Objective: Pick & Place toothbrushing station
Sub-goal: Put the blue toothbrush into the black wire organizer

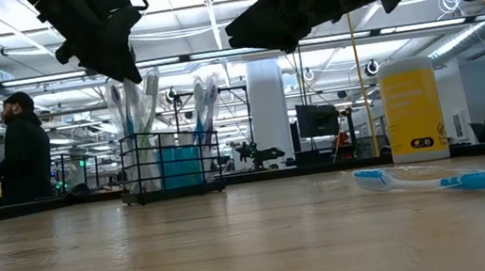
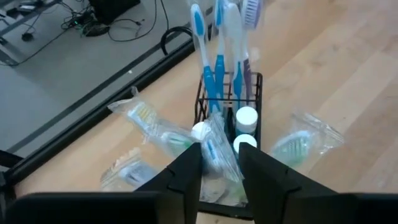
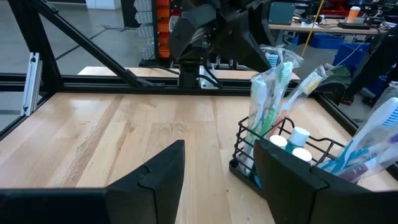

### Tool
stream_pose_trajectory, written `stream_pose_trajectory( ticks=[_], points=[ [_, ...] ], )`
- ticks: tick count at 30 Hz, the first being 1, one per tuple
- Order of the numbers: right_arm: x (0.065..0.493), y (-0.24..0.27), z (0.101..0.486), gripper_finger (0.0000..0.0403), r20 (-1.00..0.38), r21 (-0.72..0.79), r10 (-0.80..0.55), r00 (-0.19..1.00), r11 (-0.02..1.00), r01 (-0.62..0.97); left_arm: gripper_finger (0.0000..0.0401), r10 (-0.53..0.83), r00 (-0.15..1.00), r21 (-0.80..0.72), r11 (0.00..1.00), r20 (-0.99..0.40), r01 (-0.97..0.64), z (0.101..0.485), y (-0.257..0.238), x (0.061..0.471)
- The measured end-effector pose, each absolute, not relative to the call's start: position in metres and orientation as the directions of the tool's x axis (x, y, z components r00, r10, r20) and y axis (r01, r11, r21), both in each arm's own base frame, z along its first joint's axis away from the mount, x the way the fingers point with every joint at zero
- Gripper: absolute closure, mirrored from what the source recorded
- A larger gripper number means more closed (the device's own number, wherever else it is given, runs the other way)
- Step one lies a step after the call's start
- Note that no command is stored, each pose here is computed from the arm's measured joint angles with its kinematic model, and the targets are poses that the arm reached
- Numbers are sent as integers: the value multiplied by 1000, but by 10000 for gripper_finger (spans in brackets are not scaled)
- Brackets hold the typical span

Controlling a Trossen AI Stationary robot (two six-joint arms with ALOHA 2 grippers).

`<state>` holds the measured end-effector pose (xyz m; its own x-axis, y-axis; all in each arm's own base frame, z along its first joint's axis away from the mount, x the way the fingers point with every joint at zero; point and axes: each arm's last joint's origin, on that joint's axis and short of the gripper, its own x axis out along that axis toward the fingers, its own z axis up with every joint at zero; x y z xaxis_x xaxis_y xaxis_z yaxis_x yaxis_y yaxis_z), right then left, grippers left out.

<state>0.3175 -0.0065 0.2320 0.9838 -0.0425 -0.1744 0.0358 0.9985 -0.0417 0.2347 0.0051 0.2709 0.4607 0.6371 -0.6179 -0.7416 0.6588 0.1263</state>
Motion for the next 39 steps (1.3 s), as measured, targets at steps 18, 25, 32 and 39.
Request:
stream_pose_trajectory(
  ticks=[18,25,32,39],
  points=[
    [317,-6,232,216,-178,7,-43,983,999,45,350,566,612,0,734,-553,-679,308,-10,192],
    [317,2,227,216,-227,164,-14,974,985,52,371,533,638,5,770,-556,-638,308,-20,191],
    [310,47,215,216,-349,341,120,929,940,6,398,535,628,52,783,-564,-620,303,-22,197],
    [284,106,195,216,-561,468,270,783,883,31,372,562,605,92,771,-564,-630,299,-23,202]
  ],
)
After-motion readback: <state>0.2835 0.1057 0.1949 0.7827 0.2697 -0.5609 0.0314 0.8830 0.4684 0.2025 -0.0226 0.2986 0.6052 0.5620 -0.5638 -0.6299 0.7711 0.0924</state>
